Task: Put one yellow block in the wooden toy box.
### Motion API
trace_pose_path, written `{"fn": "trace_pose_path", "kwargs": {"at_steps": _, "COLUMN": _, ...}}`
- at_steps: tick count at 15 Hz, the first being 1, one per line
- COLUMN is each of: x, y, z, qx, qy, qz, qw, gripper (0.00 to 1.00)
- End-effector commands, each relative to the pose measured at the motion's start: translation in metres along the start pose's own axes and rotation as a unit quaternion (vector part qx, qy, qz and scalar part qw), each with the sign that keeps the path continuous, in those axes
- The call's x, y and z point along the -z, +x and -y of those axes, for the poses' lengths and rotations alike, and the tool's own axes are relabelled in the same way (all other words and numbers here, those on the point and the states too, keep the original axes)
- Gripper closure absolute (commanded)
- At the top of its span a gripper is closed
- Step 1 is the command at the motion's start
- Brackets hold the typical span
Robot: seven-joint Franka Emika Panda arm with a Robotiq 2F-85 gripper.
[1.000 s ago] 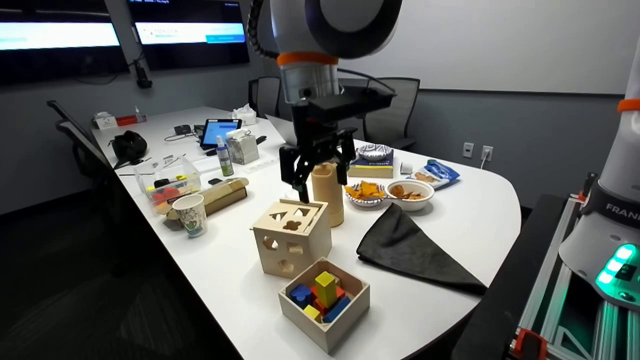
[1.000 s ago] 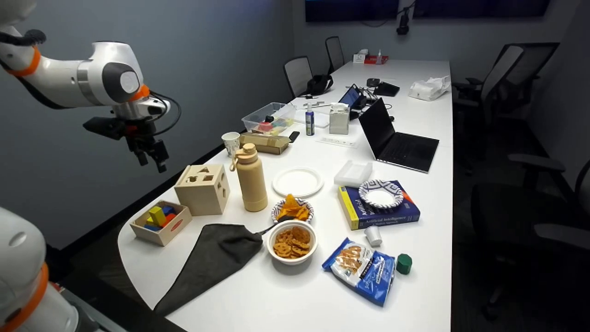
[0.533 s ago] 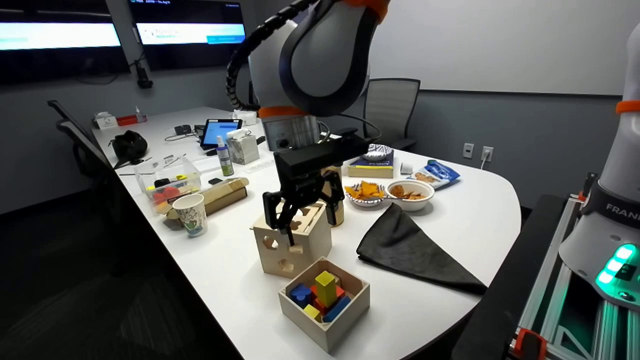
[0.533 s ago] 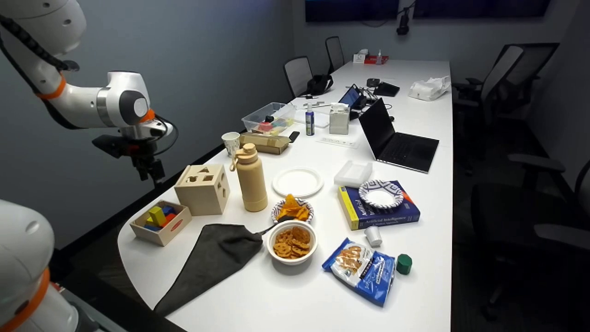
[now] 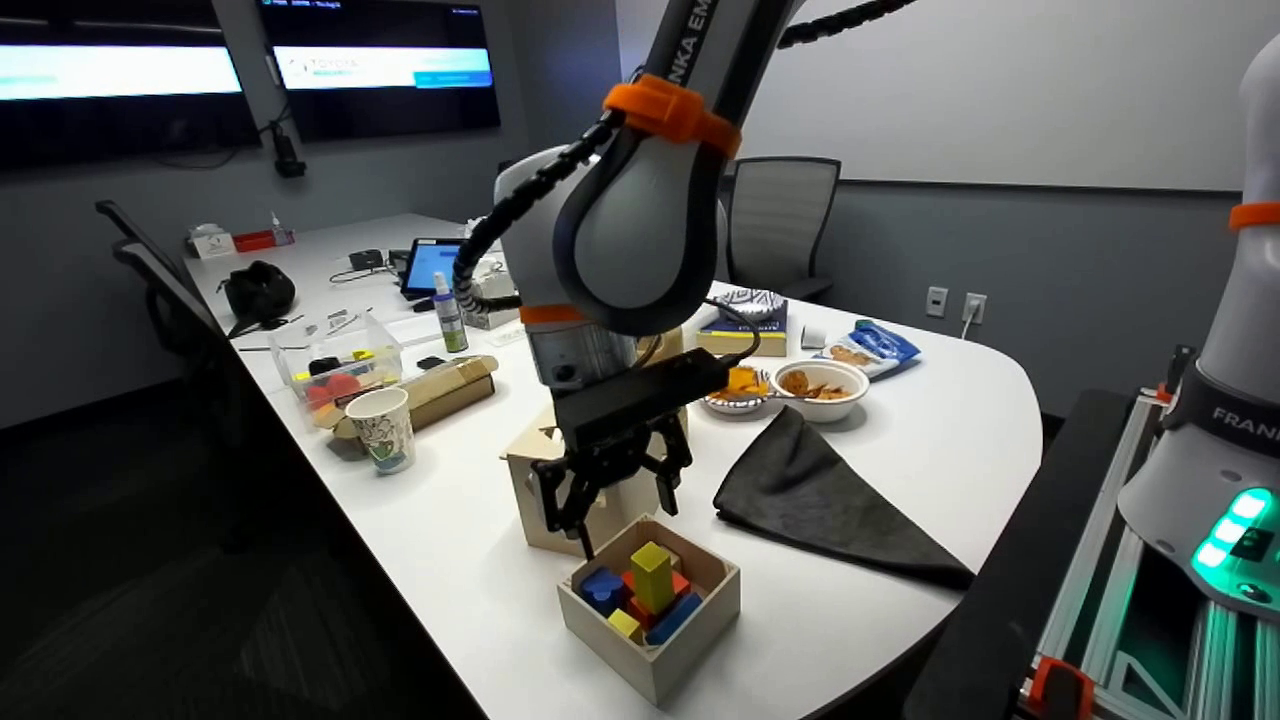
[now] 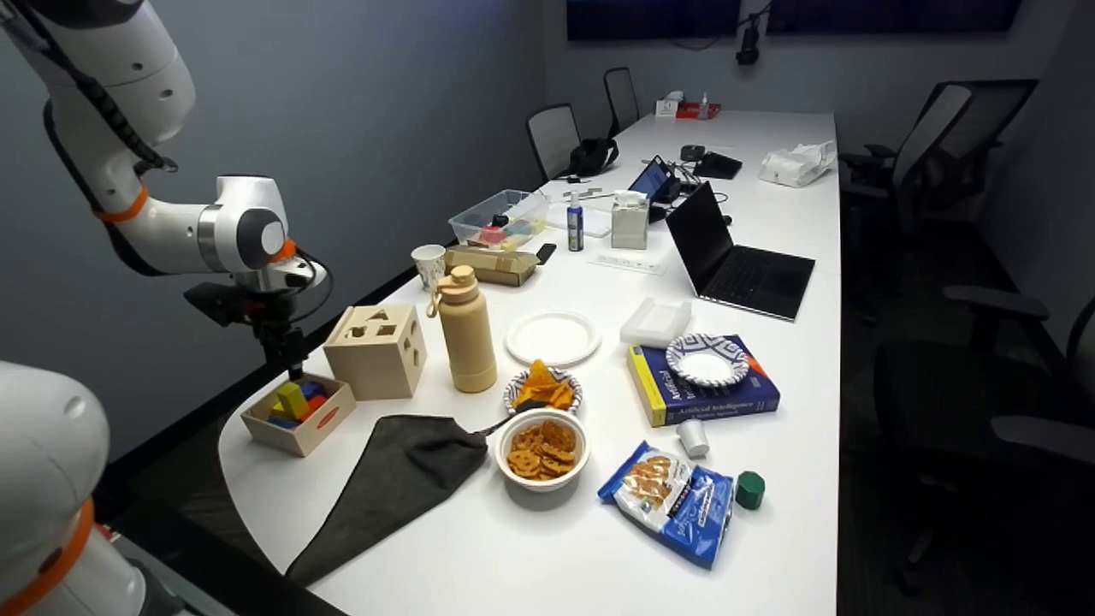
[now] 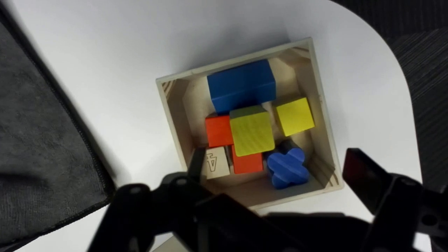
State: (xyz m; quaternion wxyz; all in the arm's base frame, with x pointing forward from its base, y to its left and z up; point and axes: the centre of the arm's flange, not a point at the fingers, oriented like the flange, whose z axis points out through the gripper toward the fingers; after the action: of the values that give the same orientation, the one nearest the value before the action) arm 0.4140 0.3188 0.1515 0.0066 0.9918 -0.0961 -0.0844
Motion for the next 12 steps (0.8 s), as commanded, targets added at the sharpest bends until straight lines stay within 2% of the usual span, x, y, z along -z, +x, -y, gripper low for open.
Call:
{"fn": "trace_pose_path", "kwargs": {"at_steps": 1, "x": -0.023, "y": 0.01, "z": 0.005, "qx": -0.003, "qy": 0.016, "qz": 0.0, "qw": 0.9999, "gripper": 0.0}}
{"fn": "trace_pose_path", "kwargs": {"at_steps": 12, "x": -0.046, "y": 0.008, "z": -0.004, "qx": 0.024, "qy": 0.026, "qz": 0.02, "qw": 0.9992, "gripper": 0.0}}
